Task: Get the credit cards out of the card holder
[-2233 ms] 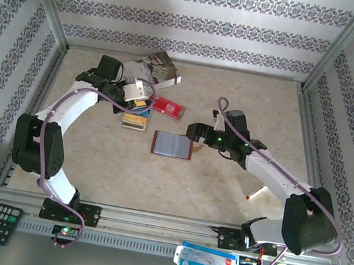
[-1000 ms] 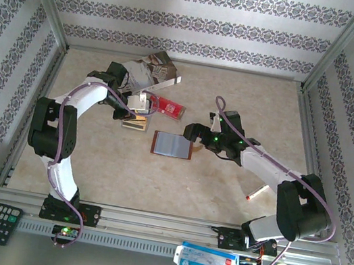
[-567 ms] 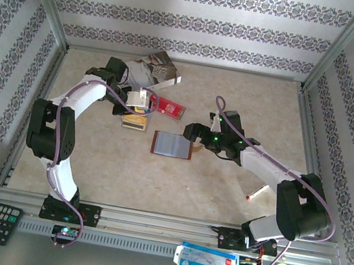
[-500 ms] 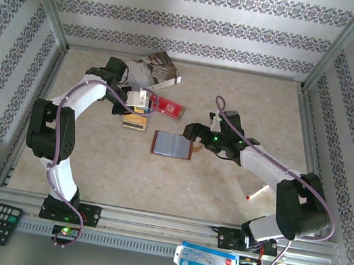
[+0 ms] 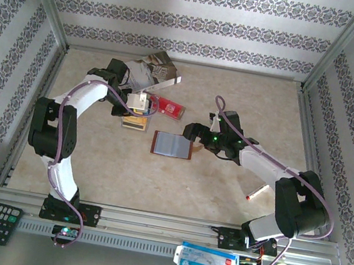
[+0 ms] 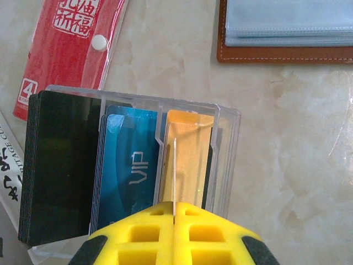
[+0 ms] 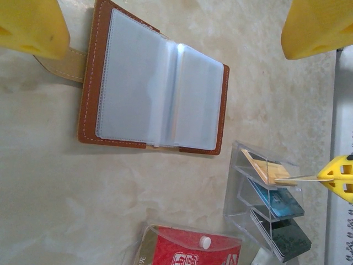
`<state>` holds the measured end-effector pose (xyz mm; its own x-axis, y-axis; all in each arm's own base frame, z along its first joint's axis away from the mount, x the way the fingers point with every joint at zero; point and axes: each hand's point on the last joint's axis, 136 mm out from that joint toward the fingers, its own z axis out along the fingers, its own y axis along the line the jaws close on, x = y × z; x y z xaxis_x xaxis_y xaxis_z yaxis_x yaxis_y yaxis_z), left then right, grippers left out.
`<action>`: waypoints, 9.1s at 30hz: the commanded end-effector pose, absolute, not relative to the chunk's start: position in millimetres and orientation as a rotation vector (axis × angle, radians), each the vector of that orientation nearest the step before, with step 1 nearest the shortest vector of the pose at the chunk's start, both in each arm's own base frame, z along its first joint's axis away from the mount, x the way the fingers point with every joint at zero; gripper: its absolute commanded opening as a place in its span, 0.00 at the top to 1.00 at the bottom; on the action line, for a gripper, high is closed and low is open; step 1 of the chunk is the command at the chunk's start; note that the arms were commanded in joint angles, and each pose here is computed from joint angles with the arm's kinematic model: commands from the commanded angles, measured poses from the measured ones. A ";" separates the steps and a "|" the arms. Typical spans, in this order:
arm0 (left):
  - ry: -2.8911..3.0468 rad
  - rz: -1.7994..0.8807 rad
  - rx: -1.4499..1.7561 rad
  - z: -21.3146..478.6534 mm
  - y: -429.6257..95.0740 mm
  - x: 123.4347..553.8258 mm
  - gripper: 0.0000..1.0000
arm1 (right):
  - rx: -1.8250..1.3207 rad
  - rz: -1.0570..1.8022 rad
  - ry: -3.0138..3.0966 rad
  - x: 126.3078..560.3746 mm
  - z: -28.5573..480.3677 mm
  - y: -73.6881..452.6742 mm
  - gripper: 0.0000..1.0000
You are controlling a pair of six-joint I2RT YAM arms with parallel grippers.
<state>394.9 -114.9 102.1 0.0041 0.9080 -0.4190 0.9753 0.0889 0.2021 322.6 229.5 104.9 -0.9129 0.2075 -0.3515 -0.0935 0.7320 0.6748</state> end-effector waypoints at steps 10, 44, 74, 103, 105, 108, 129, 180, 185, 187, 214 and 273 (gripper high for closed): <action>1.920 -0.327 1.911 88.9 -129.2 379.2 1.00 | 0.097 1.034 2.526 326.6 104.6 234.4 0.02; 2.098 0.131 0.520 220.3 -68.4 475.8 0.37 | 0.034 0.722 2.555 323.5 116.9 242.4 0.02; 2.336 -0.323 -0.207 179.5 -54.5 361.1 0.00 | -0.211 0.233 2.845 317.9 44.7 319.7 0.17; 2.328 -0.348 -0.205 179.5 -57.2 359.7 0.00 | -0.233 0.189 2.966 308.7 6.6 323.8 0.34; 2.328 -0.334 -0.209 181.2 -54.8 359.3 0.00 | -0.237 0.196 2.963 308.7 7.1 324.5 0.35; 2.329 -0.336 -0.207 181.1 -55.3 359.1 0.00 | -0.239 0.226 2.962 308.1 7.0 325.9 0.39; 2.346 -0.368 -0.199 176.8 -60.4 359.9 0.00 | -0.166 0.392 2.974 308.9 6.3 326.6 0.49; 2.428 -0.739 -0.071 163.7 -123.7 347.3 0.04 | 0.034 0.760 2.755 327.7 55.8 302.5 0.38; 2.444 -0.738 -0.075 161.0 -124.4 348.6 0.04 | -0.001 0.734 2.774 324.6 51.6 303.5 0.33; 2.448 -0.734 -0.076 160.2 -124.3 349.0 0.04 | -0.027 0.699 2.785 323.3 49.7 304.3 0.31; 2.436 -0.709 -0.089 163.5 -121.9 352.8 0.04 | -0.211 0.181 2.942 311.3 0.2 295.7 0.36; 2.833 -0.964 -0.274 12.0 -207.9 320.1 0.96 | -0.198 0.309 2.751 329.8 55.4 289.3 0.62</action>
<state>336.7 -220.2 30.4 -0.9649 -0.2427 -0.1008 -0.1025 0.7007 -0.7061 323.0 314.6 35.9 -0.9404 -0.1298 -0.3142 -0.2208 0.9361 0.2739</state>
